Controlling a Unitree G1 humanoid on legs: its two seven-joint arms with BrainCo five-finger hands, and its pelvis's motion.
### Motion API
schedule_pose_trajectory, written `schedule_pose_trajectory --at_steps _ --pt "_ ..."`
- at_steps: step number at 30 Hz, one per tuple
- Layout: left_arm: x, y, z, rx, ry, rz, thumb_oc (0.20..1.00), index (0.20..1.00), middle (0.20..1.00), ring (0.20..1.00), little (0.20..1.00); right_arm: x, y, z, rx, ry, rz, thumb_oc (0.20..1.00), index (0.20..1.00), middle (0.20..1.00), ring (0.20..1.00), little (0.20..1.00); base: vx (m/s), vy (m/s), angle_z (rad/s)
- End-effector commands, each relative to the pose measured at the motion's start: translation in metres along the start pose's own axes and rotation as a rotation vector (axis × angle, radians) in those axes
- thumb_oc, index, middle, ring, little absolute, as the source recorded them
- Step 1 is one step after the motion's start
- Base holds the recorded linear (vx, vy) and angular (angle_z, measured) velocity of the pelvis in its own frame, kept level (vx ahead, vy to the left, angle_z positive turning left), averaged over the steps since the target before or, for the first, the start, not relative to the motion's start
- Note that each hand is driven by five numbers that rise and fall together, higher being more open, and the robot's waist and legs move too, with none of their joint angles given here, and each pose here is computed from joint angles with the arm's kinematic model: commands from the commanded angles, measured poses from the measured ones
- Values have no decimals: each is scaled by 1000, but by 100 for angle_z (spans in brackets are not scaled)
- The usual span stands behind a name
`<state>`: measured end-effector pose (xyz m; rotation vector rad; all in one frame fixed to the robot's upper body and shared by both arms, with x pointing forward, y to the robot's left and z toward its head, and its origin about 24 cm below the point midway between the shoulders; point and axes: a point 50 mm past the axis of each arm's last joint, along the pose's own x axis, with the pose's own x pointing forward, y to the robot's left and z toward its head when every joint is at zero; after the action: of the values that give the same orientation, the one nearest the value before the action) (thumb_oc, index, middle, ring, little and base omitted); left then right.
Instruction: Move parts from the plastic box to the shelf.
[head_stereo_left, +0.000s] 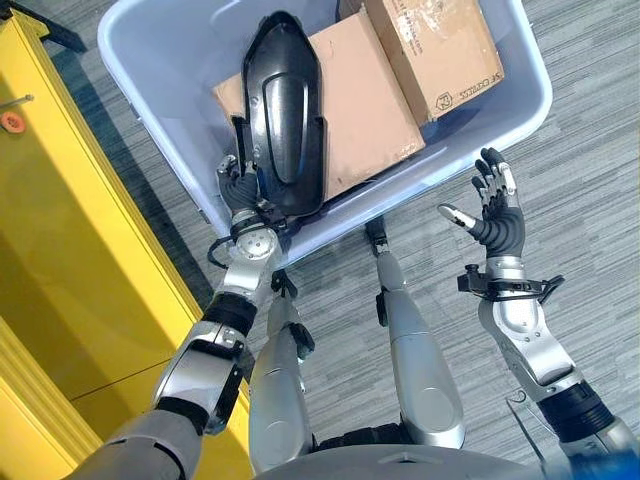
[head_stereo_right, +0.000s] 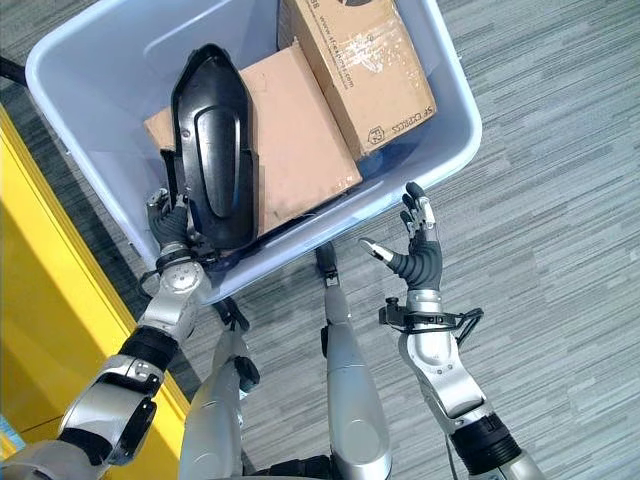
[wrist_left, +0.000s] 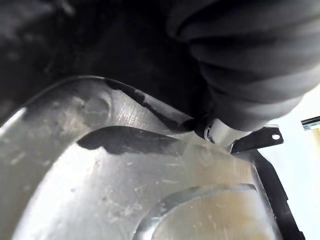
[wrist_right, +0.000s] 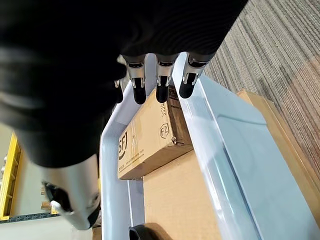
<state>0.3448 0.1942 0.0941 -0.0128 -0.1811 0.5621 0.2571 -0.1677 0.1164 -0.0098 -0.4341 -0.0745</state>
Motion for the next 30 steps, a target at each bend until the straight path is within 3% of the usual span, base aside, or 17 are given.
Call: schedule_pose_trajectory --at_steps 1,15,30 --pt "14 62 2 71 -73 182 200 200 200 200 200 2 -16 14 26 -81 -52 1000 1000 1000 1000 1000 0 14 3" --pt "2 74 65 -25 -394 155 200 200 200 200 200 -4 -27 17 36 -71 -42 1000 1000 1000 1000 1000 0 5 3" --pt "-11 73 88 -55 -521 56 200 200 200 200 200 -8 -29 13 55 -39 -20 1000 1000 1000 1000 1000 6 -1 4"
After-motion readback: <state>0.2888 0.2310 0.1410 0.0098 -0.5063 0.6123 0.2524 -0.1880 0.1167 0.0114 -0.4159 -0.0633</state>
